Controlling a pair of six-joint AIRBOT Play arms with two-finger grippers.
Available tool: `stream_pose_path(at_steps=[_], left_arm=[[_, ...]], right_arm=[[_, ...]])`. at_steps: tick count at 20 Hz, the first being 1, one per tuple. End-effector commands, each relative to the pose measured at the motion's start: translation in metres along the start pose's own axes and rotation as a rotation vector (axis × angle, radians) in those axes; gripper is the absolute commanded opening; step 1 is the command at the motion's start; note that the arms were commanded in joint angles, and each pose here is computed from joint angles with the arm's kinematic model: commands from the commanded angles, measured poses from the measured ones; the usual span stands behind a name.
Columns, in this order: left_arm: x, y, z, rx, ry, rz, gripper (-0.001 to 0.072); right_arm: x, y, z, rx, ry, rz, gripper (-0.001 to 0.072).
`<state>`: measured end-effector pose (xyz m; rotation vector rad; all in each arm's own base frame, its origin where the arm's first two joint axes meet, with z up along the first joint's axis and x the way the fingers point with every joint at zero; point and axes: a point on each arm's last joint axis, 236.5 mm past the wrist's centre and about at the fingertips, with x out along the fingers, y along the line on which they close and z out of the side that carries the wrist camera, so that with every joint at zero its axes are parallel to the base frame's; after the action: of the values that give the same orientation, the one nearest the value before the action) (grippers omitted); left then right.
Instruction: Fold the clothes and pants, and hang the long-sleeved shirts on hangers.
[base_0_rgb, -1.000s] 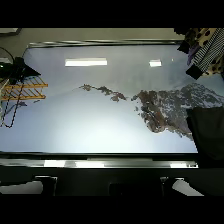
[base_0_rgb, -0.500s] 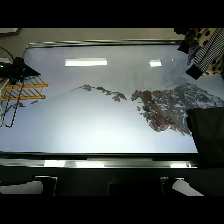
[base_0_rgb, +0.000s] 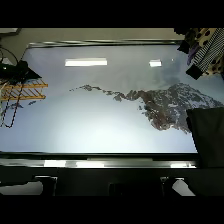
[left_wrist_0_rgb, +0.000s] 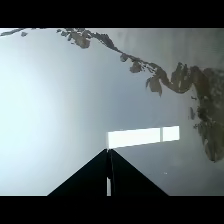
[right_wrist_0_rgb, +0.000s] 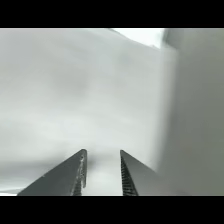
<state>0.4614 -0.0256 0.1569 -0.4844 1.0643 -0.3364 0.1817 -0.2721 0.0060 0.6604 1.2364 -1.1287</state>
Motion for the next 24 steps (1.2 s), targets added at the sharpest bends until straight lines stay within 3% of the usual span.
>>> stream_pose_path(at_steps=[1,2,4,8,11,13,24], left_arm=[[0.015,0.032,-0.013,0.089,0.057,0.208,0.0015],[0.023,0.036,-0.020,0.109,0.085,0.240,0.0015],[0.042,0.036,-0.042,0.145,0.159,0.262,0.0014],[0.065,0.036,-0.091,0.223,0.247,0.281,0.0014],[0.065,0.036,-0.108,0.247,0.188,0.304,0.0014],[0.061,0.035,-0.112,0.246,0.169,0.305,0.0015],[0.060,0.036,-0.119,0.242,0.196,0.304,0.0017]], right_arm=[[-0.058,0.107,0.016,-0.226,-0.201,0.394,0.0243],[-0.072,0.145,-0.006,-0.335,-0.187,0.480,0.0157],[-0.098,0.209,-0.066,-0.530,-0.131,0.617,0.0074],[-0.146,0.278,-0.194,-0.935,-0.103,0.752,0.0070],[-0.163,0.289,-0.254,-1.092,-0.094,0.781,0.0068],[-0.166,0.289,-0.267,-1.136,-0.092,0.787,0.0032],[-0.158,0.283,-0.257,-1.218,-0.143,0.730,0.0036]])
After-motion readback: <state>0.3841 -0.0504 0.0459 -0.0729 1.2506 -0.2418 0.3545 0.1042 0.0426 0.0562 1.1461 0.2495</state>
